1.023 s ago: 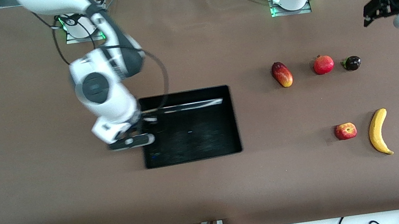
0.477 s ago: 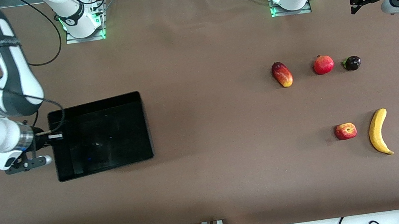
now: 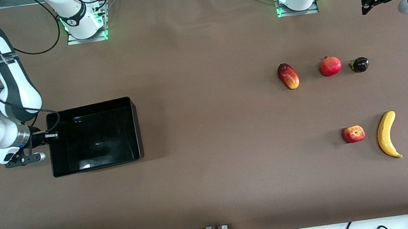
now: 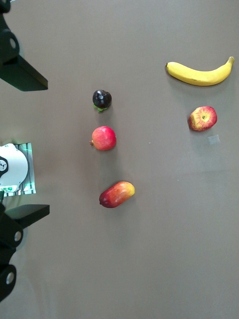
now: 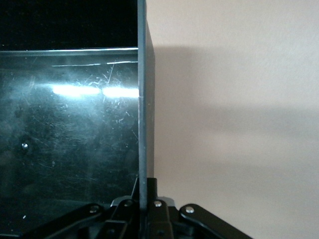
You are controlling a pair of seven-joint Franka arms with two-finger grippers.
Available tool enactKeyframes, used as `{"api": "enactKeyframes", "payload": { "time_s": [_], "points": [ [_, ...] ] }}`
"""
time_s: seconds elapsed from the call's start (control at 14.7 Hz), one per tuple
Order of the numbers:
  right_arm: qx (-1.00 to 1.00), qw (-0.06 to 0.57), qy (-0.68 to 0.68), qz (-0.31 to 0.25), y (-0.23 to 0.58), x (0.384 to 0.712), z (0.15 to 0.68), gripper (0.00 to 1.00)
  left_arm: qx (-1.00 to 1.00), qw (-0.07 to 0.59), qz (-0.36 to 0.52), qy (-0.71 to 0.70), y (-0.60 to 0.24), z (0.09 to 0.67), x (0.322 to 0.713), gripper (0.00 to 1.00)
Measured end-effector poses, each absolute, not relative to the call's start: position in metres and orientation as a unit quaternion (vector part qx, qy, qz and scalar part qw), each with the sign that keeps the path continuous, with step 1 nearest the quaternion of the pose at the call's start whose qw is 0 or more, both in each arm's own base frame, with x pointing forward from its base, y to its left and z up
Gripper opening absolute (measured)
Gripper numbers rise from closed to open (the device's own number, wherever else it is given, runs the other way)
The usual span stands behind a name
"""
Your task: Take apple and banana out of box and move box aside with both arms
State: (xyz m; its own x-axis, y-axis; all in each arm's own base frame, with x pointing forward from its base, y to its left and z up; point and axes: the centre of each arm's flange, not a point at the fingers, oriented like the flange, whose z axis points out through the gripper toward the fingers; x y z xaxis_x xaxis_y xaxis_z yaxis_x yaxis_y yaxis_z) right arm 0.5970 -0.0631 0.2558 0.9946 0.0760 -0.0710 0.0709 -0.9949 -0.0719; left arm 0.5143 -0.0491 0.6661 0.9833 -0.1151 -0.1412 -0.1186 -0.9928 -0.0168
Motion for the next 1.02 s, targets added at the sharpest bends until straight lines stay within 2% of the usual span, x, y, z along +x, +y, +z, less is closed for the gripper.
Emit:
{"api": "enactKeyframes", "payload": {
  "time_s": [0.14,0.41,0.55,0.75,0.82,0.89,1.02],
  "points": [
    [-0.999,0.031,-0.031,0.026,-0.064,0.582,0.241,0.04,-0.996,0.012,0.07,0.056,-0.047,0.666,0.515,1.0],
    [-0.999,0.033,-0.027,0.022,-0.063,0.571,0.243,0.04,-0.996,0.012,0.07,0.052,-0.043,0.666,0.515,1.0],
    [-0.999,0.033,-0.029,0.018,-0.061,0.572,0.247,0.17,-0.996,0.012,0.07,0.051,-0.042,0.666,0.515,1.0],
    [-0.999,0.035,-0.034,0.003,-0.055,0.582,0.271,0.46,-0.996,0.012,0.07,0.05,-0.042,0.666,0.515,1.0],
    [-0.999,0.038,-0.035,0.005,-0.052,0.587,0.285,0.53,-0.996,0.012,0.07,0.05,-0.042,0.666,0.515,1.0],
    [-0.998,0.043,-0.036,0.008,-0.048,0.594,0.304,0.67,-0.996,0.012,0.07,0.05,-0.041,0.666,0.515,1.0],
    [-0.998,0.049,-0.039,0.009,-0.041,0.608,0.347,0.83,-0.996,0.012,0.07,0.048,-0.04,0.666,0.515,1.0]
  ]
}}
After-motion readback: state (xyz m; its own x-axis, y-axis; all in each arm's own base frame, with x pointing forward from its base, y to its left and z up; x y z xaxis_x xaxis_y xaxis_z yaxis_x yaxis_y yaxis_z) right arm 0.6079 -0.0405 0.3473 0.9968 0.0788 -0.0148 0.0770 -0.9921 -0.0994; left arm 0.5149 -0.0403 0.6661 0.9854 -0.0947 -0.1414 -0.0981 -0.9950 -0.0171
